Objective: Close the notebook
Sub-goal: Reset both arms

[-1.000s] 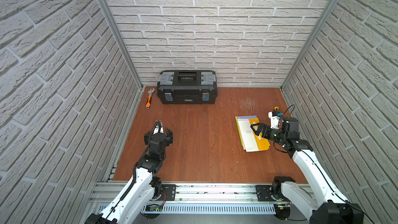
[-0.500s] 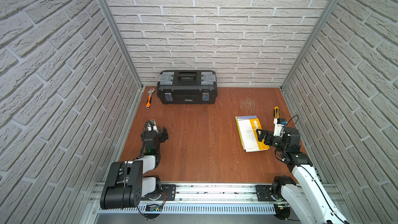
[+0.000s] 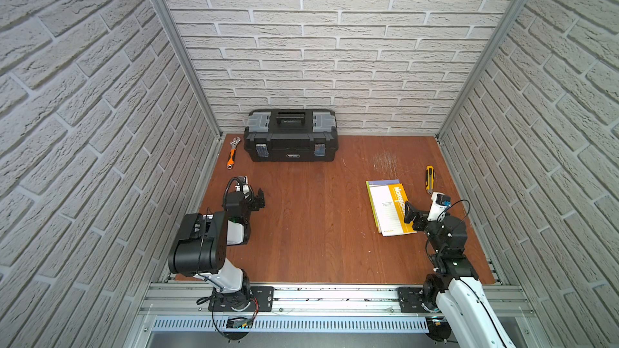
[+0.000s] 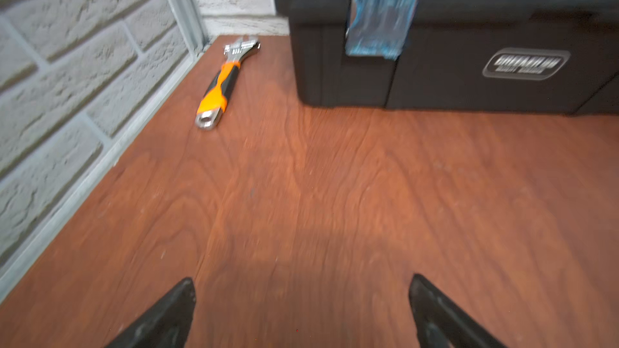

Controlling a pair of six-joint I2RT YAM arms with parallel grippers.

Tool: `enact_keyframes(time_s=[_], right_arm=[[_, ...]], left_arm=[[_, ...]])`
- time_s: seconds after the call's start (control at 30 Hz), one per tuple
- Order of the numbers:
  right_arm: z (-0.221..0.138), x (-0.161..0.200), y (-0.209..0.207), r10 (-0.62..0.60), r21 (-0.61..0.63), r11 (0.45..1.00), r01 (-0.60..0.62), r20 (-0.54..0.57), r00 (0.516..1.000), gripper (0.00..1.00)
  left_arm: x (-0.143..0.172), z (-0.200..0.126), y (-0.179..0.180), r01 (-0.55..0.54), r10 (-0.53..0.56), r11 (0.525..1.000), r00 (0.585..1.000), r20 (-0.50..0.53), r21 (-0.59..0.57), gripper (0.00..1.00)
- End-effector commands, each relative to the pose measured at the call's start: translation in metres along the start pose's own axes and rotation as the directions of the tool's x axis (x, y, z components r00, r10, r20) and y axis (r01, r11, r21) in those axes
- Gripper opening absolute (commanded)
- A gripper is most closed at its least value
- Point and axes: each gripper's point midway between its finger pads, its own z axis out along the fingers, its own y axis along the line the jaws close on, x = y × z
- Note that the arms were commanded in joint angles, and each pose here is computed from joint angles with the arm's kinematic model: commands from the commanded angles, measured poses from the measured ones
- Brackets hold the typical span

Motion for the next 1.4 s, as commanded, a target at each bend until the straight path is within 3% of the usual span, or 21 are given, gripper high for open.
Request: enact_keyframes(time_s=[0.0, 0.17, 0.33, 0.5, 0.67, 0.73, 1.37], right_arm=[[0.005, -0.045, 0.002, -0.083, 0.013, 0.997, 0.082, 0.21, 0.974, 1.0], [0.032, -0.051, 0.009, -0.079, -0.029, 0.996, 0.089, 0.255, 0.964, 1.0], [0.057, -0.039, 0.011, -0.147, -0.021, 0.987, 0.159, 0.281, 0.948, 1.0], [0.093, -0.016, 0.036, -0.273, -0.049, 0.957, 0.288, 0.199, 0.941, 1.0], [0.123, -0.019, 0.023, -0.269, 0.036, 0.963, 0.267, 0.036, 0.963, 0.99], [0.123, -0.02, 0.01, -0.227, 0.087, 0.971, 0.225, 0.023, 0.974, 0.99], [0.122, -0.021, 0.011, -0.232, 0.084, 0.97, 0.229, 0.035, 0.972, 0.99]], left_arm=[[-0.025, 0.0, 0.002, -0.019, 0.02, 1.0, 0.994, 0.104, -0.016, 0.98], [-0.022, 0.012, 0.003, -0.018, 0.018, 1.0, 1.0, 0.02, -0.012, 0.98], [-0.024, 0.012, 0.004, -0.005, 0.005, 1.0, 0.999, 0.035, -0.008, 0.98], [-0.023, 0.012, 0.005, -0.005, 0.006, 1.0, 1.0, 0.03, -0.009, 0.98], [-0.023, 0.012, 0.005, -0.003, 0.003, 1.0, 1.0, 0.029, -0.008, 0.98], [-0.023, 0.012, 0.005, -0.003, 0.003, 1.0, 1.0, 0.03, -0.006, 0.98], [-0.023, 0.012, 0.005, -0.005, 0.005, 1.0, 1.0, 0.03, -0.007, 0.98]])
